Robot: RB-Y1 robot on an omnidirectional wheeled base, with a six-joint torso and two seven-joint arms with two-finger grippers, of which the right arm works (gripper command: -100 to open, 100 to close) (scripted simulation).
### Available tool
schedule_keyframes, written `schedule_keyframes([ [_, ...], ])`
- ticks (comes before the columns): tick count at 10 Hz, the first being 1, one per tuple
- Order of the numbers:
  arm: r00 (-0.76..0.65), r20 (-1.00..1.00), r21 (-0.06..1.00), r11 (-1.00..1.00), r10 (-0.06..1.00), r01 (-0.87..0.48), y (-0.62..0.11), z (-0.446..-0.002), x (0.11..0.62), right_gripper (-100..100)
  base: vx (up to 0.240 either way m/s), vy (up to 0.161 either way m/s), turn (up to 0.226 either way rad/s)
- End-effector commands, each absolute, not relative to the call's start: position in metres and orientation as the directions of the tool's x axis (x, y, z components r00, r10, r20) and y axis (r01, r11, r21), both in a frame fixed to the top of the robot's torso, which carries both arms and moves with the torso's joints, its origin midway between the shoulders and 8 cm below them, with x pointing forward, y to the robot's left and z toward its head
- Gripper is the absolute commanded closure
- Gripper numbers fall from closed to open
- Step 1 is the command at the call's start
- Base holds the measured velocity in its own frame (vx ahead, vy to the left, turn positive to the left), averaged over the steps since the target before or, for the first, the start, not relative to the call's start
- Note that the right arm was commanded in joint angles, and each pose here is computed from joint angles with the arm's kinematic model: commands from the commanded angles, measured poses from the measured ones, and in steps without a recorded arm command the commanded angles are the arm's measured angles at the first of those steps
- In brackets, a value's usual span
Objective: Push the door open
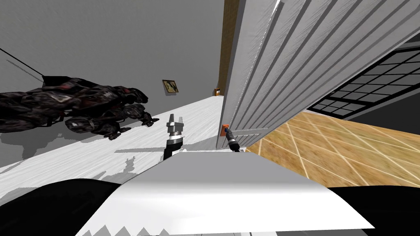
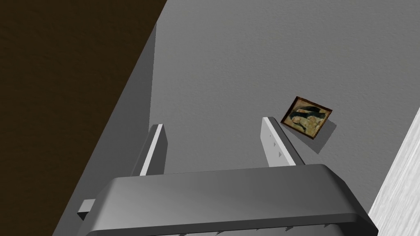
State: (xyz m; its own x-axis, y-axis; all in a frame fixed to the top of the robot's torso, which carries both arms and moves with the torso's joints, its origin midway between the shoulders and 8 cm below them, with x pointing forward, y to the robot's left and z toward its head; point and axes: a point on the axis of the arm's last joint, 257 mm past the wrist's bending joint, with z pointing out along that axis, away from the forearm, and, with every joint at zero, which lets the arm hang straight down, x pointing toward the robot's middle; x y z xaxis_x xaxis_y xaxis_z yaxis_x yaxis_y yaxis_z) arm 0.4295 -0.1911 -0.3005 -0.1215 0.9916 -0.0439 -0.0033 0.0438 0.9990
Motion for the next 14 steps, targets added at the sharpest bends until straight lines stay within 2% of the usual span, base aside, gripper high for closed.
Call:
schedule_keyframes([
  [1, -0.121, -0.043, 0.999, 0.042, 0.992, -0.009, -0.191, -0.298, 0.43, 100, 0.0, 0.0, 0.0],
  [14, 0.03, -0.012, 1.0, 0.011, 0.999, 0.007, -0.255, -0.299, 0.432, 100, 0.172, 0.105, -0.083],
])
